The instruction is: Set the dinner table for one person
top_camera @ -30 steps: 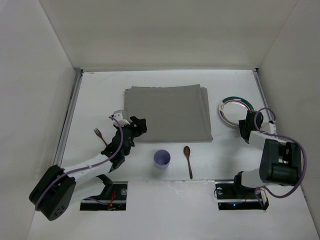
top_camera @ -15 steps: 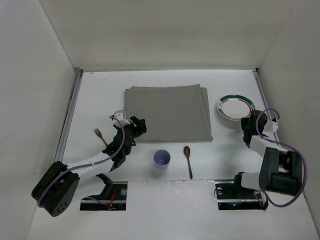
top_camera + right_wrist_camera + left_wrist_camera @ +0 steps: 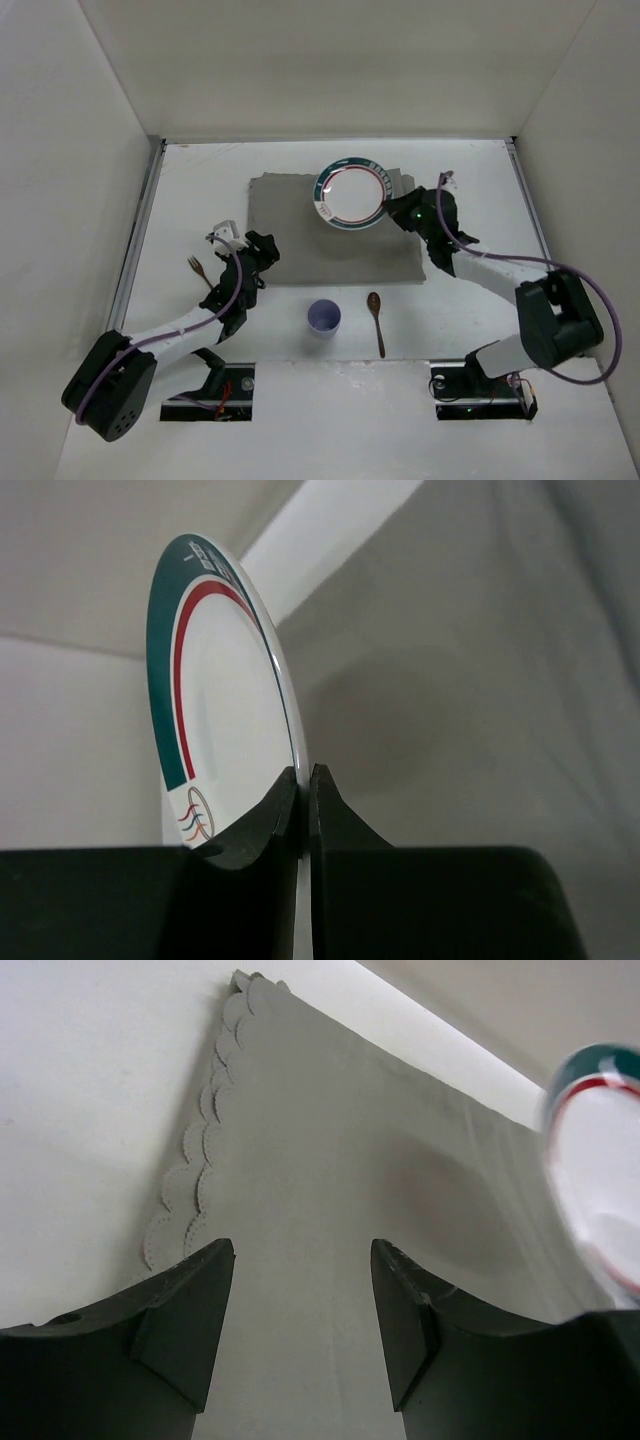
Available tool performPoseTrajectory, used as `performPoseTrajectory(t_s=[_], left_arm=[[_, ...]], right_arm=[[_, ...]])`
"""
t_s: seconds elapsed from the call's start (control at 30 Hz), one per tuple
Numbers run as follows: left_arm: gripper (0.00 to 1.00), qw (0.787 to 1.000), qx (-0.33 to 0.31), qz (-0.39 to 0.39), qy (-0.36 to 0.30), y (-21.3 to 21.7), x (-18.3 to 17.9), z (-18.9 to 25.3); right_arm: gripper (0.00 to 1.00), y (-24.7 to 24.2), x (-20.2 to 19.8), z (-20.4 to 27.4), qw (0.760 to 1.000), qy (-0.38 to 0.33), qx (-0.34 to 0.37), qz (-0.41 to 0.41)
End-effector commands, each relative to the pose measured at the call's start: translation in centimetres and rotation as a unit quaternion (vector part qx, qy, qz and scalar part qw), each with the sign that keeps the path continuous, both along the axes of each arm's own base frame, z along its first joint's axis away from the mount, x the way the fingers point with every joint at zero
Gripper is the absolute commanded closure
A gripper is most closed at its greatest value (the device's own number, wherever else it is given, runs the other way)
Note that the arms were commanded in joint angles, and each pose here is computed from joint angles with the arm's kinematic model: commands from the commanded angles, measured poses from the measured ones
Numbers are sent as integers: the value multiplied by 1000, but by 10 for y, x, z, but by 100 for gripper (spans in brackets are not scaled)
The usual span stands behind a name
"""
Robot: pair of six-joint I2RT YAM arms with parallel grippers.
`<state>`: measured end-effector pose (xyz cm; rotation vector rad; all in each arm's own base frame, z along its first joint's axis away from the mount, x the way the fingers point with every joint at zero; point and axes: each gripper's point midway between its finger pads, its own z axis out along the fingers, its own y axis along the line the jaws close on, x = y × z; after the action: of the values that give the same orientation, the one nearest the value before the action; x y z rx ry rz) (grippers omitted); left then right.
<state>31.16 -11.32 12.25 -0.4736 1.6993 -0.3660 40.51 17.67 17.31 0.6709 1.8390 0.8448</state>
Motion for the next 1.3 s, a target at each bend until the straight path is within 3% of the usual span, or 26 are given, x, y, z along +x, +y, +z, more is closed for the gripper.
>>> performPoseTrajectory(t_s=[0.0,0.17,0.43,0.53,0.63,0.7,0.87,0.97,1.03,1.1,1.13,1.2,1.27], left_arm=[[46,999,-5,29,-23,13,2,12],[46,999,2,42,-26,21,1,13],[45,999,7,45,-22,21,2,11],[45,999,6,39,-24,18,2,12],[45,999,5,41,-26,19,1,13],[45,999,3,42,-24,20,2,11],[45,999,3,39,-27,18,0,14],[45,999,0,39,-23,18,1,11],[45,999,-1,34,-23,15,1,12],[45,999,0,32,-23,13,1,12],[46,999,2,32,-20,13,2,10],[47,999,6,33,-16,13,2,8],[47,999,5,30,-13,11,2,8]], right_arm=[[95,42,11,18,997,-32,18,68],[94,82,12,-17,992,13,20,124],[90,97,11,-69,987,81,26,136],[76,91,10,-79,988,96,21,117],[48,82,3,-81,989,108,7,105],[35,73,-4,-82,988,114,-12,100],[23,47,-33,-65,989,94,-75,88],[30,44,-59,-39,983,63,-133,111],[51,59,-87,-21,968,38,-180,168],[84,78,-125,-7,940,11,-238,245],[90,86,-146,-4,921,2,-267,284],[87,95,-182,-2,884,-6,-319,340],[67,94,-202,-1,860,-14,-362,360]])
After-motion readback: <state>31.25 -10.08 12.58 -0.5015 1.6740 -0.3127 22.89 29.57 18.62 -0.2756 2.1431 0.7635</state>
